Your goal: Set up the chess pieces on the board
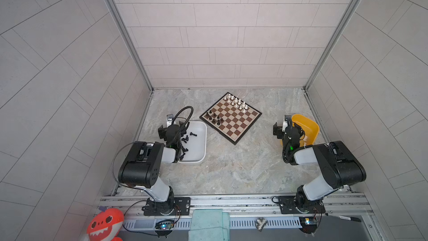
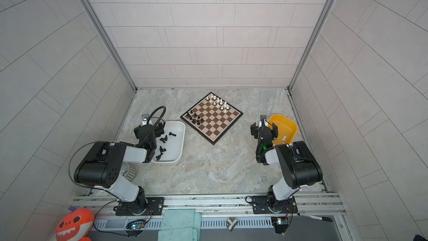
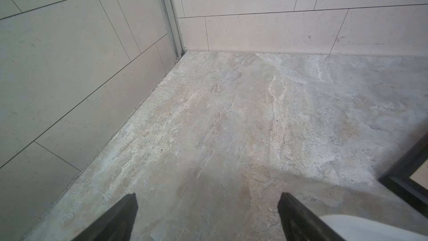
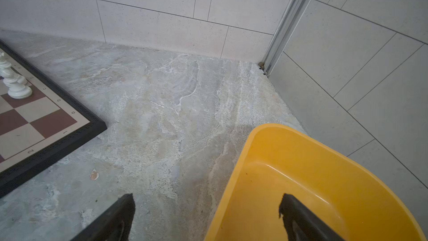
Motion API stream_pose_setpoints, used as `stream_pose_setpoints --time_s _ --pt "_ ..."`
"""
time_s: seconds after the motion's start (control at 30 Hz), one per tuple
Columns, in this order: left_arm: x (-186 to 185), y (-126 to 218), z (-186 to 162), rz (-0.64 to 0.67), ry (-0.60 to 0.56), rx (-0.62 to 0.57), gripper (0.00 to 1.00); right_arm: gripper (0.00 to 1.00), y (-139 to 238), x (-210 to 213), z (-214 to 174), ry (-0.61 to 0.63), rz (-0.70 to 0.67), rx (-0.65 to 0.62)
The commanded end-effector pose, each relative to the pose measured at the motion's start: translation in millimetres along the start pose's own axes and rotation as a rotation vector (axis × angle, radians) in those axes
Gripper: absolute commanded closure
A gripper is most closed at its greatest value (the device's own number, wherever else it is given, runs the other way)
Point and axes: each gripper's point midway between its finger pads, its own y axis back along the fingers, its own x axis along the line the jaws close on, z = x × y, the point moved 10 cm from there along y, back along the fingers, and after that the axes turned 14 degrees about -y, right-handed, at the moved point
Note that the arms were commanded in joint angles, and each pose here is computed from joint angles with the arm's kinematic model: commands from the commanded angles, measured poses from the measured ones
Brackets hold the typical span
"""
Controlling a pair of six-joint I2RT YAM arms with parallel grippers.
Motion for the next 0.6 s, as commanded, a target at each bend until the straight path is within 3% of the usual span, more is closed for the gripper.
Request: stream_pose_setpoints --time_s 0.0,0.57 --pt "0.9 0.0 1.1 -0.016 0.005 0.003 0.00 0.01 -4.4 -1.4 0.4 0.002 -0.008 0.011" --pt "-0.6 -0.1 2.0 -0.021 -0.001 0.004 0.00 0.01 -4.6 -1.6 0.3 0.001 -0.006 0.016"
